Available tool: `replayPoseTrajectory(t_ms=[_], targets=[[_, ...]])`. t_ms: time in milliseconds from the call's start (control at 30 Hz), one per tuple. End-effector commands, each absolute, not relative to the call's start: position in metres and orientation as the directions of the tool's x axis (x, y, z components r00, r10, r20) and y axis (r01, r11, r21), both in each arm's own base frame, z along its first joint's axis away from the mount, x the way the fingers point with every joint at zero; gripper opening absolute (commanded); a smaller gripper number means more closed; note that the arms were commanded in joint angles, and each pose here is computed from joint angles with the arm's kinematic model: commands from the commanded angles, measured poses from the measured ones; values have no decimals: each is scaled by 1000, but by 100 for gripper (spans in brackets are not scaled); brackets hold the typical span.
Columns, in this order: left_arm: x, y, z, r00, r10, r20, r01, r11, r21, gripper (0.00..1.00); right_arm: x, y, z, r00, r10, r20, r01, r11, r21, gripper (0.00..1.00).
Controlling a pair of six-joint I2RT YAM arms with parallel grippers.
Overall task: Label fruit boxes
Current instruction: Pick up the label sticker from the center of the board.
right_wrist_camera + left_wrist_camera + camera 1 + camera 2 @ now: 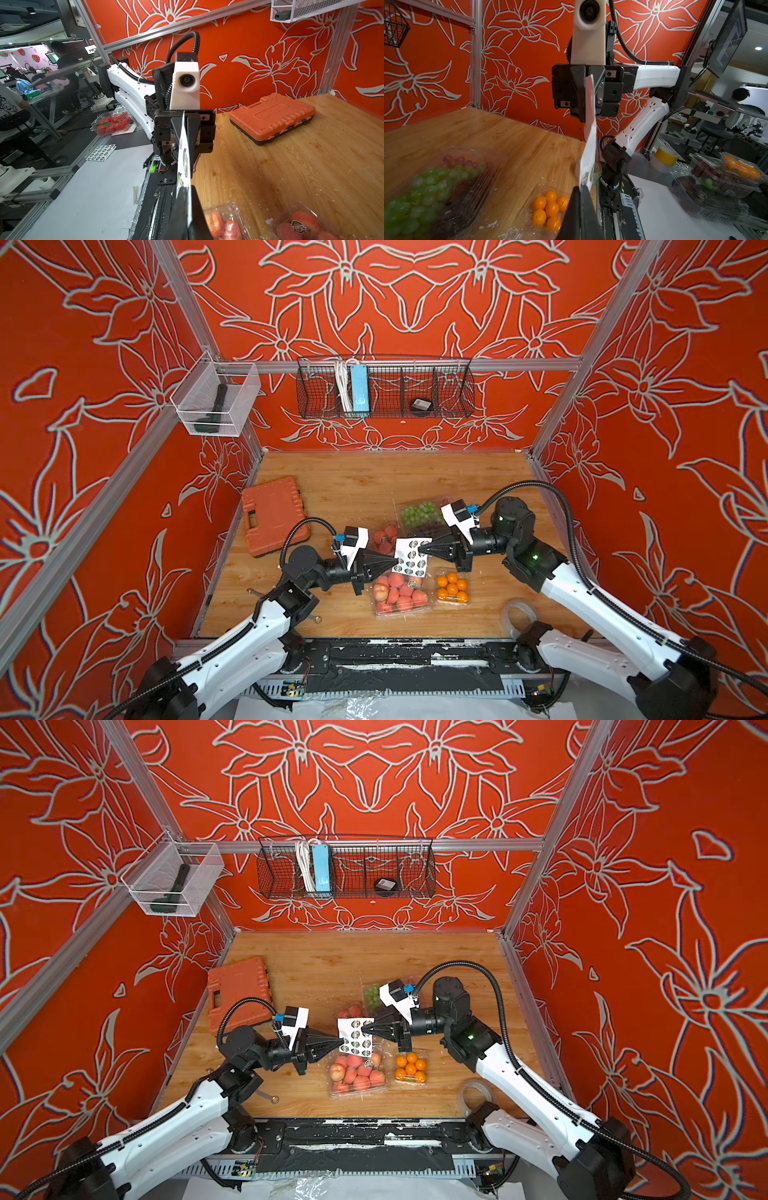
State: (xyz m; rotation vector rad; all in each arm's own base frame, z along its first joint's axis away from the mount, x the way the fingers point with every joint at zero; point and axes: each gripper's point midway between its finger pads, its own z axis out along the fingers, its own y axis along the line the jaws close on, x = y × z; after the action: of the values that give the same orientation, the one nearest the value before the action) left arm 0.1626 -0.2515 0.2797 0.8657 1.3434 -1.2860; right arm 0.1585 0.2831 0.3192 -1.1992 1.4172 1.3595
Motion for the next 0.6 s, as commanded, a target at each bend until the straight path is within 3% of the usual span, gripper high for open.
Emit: replayPoseTrajectory(t_ms=[0, 67, 167, 267, 400, 567], targets=[[161, -251, 298, -148, -182, -972, 973, 149, -176, 0, 160, 283, 316, -204, -90, -975, -977, -39, 208, 0], [161, -252, 297, -153, -181, -972, 973, 145, -180, 0, 166, 283, 314, -212, -89, -973, -977, 1, 213, 3], [161, -249, 301, -150, -202, -968, 972, 151, -182, 0, 175, 281, 311, -226, -73, -971, -973, 67, 222, 33], [160, -246, 307, -144, -227, -963, 970, 158, -182, 0, 171, 279, 308, -246, -38, -968, -968, 58, 244, 45], [155, -245, 310, -150, -243, -958, 974, 131, -186, 0, 166, 281, 307, -276, 8, -961, -961, 8, 276, 44], [157, -246, 308, -158, -244, -957, 972, 132, -194, 0, 163, 285, 312, -292, 20, -956, -955, -59, 291, 29]])
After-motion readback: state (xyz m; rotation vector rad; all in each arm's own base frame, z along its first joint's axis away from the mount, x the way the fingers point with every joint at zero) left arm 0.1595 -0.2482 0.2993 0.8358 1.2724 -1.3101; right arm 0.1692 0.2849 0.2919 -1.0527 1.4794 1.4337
